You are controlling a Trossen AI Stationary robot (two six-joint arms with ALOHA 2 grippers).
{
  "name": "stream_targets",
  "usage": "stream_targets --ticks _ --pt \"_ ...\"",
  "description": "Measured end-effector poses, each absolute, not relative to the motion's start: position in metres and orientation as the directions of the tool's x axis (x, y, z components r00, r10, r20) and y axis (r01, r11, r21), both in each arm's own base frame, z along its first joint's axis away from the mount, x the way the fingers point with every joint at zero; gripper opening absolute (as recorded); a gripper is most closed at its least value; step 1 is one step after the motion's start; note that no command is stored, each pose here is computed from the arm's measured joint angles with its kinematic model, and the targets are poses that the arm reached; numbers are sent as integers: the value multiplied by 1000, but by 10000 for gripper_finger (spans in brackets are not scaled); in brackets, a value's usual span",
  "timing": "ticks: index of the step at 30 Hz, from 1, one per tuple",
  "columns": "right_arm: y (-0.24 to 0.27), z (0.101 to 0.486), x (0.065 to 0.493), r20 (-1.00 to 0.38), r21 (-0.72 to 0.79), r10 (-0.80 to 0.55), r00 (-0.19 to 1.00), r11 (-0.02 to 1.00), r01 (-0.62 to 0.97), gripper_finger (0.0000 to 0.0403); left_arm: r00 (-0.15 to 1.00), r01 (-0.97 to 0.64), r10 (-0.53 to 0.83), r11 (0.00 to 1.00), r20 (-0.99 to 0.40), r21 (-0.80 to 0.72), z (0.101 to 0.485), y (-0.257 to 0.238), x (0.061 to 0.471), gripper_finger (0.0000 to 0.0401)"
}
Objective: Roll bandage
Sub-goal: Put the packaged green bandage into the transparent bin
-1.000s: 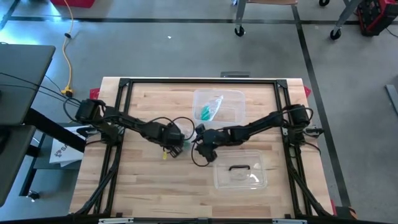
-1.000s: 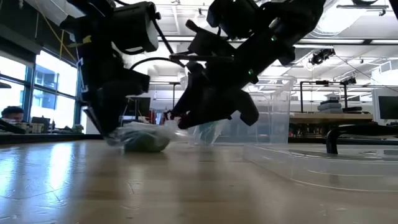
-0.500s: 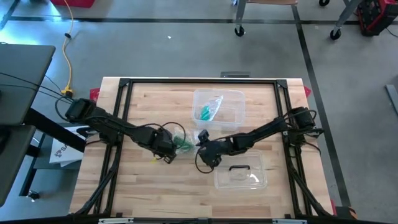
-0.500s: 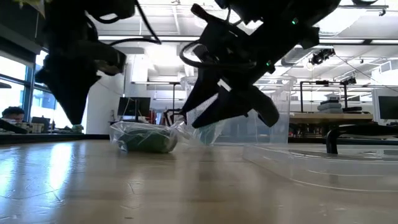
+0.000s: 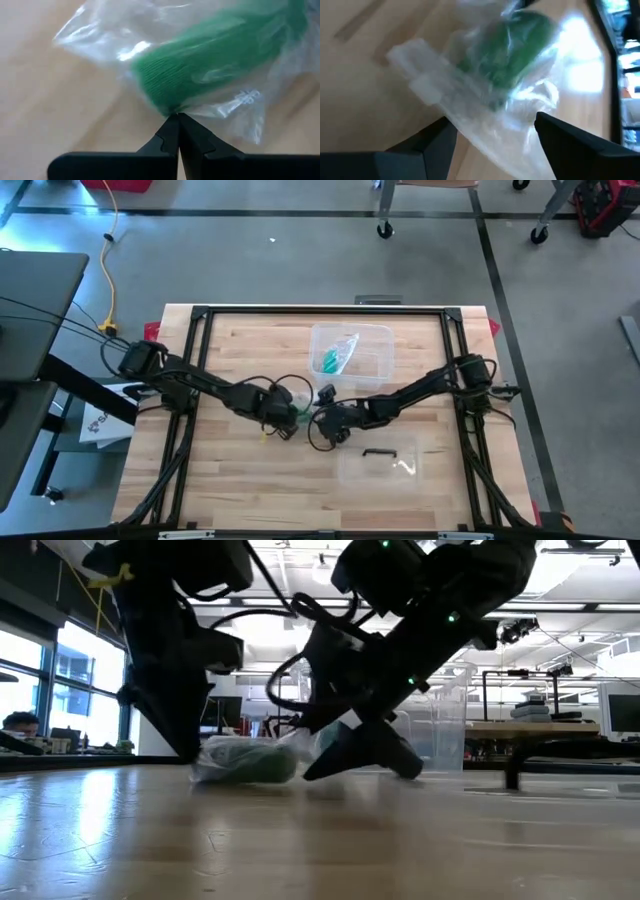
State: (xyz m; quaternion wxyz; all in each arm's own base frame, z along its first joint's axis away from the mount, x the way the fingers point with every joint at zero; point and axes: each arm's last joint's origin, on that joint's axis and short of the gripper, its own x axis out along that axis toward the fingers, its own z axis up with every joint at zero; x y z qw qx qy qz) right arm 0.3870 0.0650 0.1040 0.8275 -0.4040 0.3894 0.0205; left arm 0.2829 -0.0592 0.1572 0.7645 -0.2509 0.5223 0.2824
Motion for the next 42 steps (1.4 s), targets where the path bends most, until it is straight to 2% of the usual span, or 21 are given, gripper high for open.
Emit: stream_targets --ticks 2,5,8,11,12,17,22,25,27,29,31,34,39,42 --pt "69 104 388 -640 -655 -297 709 693 -301 256 320 -681 129 720 -938 -133 156 -64 286 0" --pt "75 108 388 -613 -642 -298 732 728 -241 212 334 -675 103 720 -937 -161 157 -75 285 0" --pt "80 113 386 -613 -642 -286 736 724 -252 129 319 -682 105 715 -942 -151 167 -83 279 0" --pt "86 123 386 -610 -647 -271 745 713 -270 32 275 -706 165 703 -947 -83 184 -88 268 0" --pt "89 130 386 -599 -652 -264 756 708 -270 17 251 -718 199 694 -947 -45 190 -88 263 0" --pt "99 171 374 -558 -639 -230 797 732 -236 6 185 -780 386 617 -904 103 227 -93 236 0" --pt "103 252 339 -431 -656 -218 875 742 -138 3 271 -806 465 589 -843 66 244 -104 221 0" --pt "87 300 310 -341 -679 -270 900 733 -38 3 322 -798 481 601 -815 40 244 -112 220 0" --pt "69 326 290 -301 -727 -330 895 686 9 2 347 -790 485 612 -803 28 243 -116 223 0" --pt "50 341 271 -297 -801 -388 872 599 -6 2 368 -784 489 621 -791 19 240 -120 225 0" --pt "32 348 259 -303 -853 -454 838 522 -26 1 385 -781 490 625 -782 8 239 -122 228 0" --pt "5 351 247 -324 -871 -547 772 491 -18 1 400 -763 483 646 -779 8 236 -124 232 0" --pt "-21 328 239 -510 -817 -533 675 545 -187 1 417 -744 473 668 -776 7 232 -127 237 0" --pt "-28 311 242 -562 -785 -515 647 578 -222 1 418 -745 476 667 -774 8 232 -127 237 0"
